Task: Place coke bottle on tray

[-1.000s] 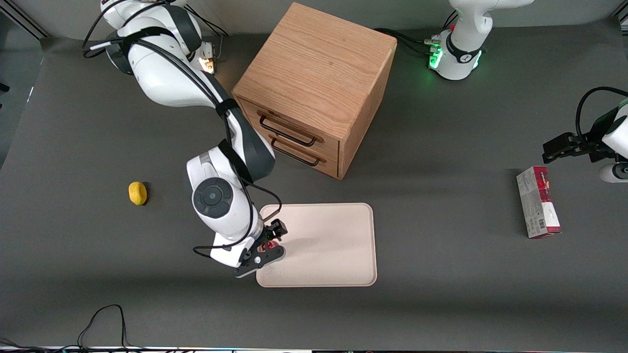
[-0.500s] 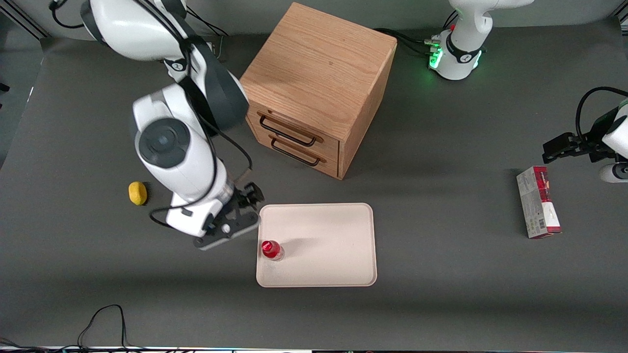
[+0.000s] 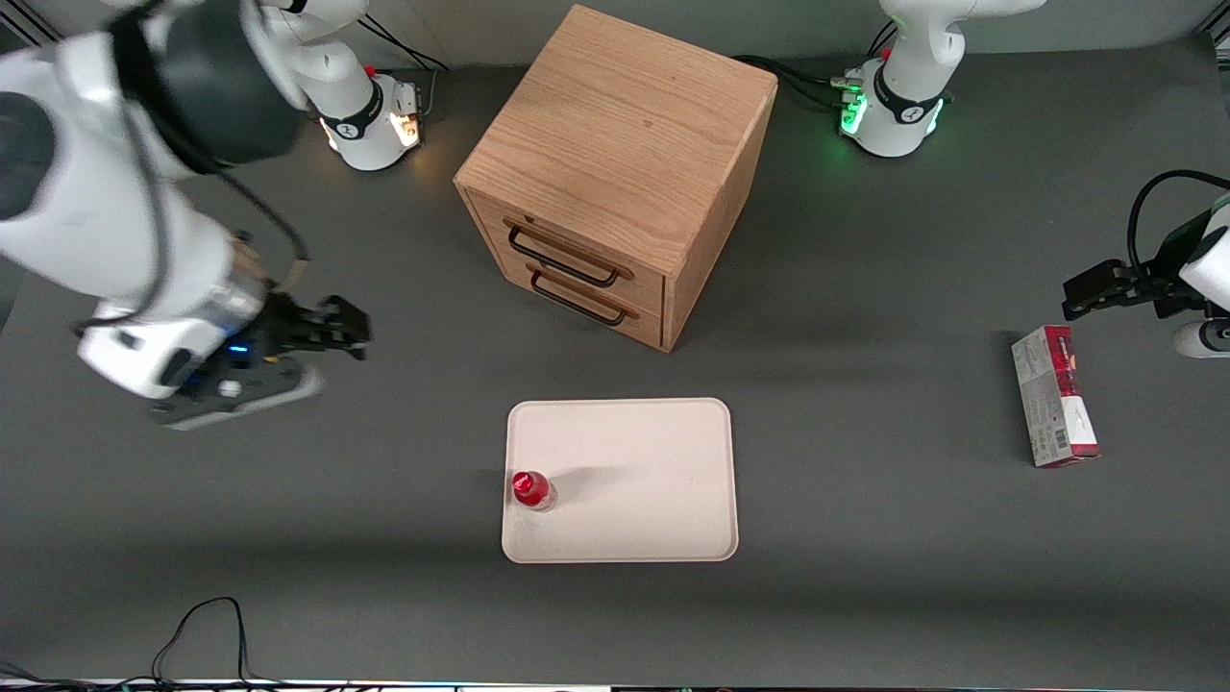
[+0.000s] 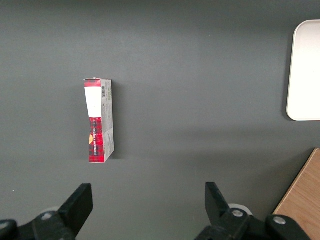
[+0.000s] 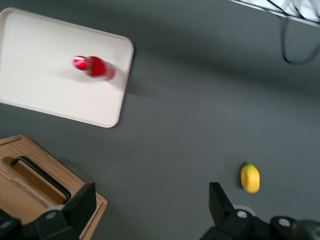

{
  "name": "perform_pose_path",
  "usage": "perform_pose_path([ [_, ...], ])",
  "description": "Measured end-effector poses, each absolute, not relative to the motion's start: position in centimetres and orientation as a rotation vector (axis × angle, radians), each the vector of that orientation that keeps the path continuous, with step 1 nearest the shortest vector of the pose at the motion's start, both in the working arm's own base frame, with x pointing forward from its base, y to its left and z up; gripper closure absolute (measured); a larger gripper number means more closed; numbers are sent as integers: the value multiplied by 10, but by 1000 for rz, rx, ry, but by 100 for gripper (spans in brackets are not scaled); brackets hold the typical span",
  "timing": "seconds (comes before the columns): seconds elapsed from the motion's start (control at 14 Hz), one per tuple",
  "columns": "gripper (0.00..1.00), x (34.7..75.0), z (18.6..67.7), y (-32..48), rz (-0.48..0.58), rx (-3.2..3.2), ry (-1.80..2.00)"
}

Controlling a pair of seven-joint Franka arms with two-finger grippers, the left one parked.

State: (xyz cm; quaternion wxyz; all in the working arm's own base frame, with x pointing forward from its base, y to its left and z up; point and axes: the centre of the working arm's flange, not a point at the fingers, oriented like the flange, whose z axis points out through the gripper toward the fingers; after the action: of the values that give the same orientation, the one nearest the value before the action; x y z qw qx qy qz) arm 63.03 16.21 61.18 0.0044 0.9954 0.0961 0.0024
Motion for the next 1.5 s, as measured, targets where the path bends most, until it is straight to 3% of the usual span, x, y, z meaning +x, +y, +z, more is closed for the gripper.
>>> perform_pose_path([
  [0.29, 0, 600, 632, 75, 64, 3139, 240],
  [0.64, 0, 579, 629, 14, 38, 3148, 104],
  [1.5, 0, 576, 623, -19, -6, 3114, 22],
])
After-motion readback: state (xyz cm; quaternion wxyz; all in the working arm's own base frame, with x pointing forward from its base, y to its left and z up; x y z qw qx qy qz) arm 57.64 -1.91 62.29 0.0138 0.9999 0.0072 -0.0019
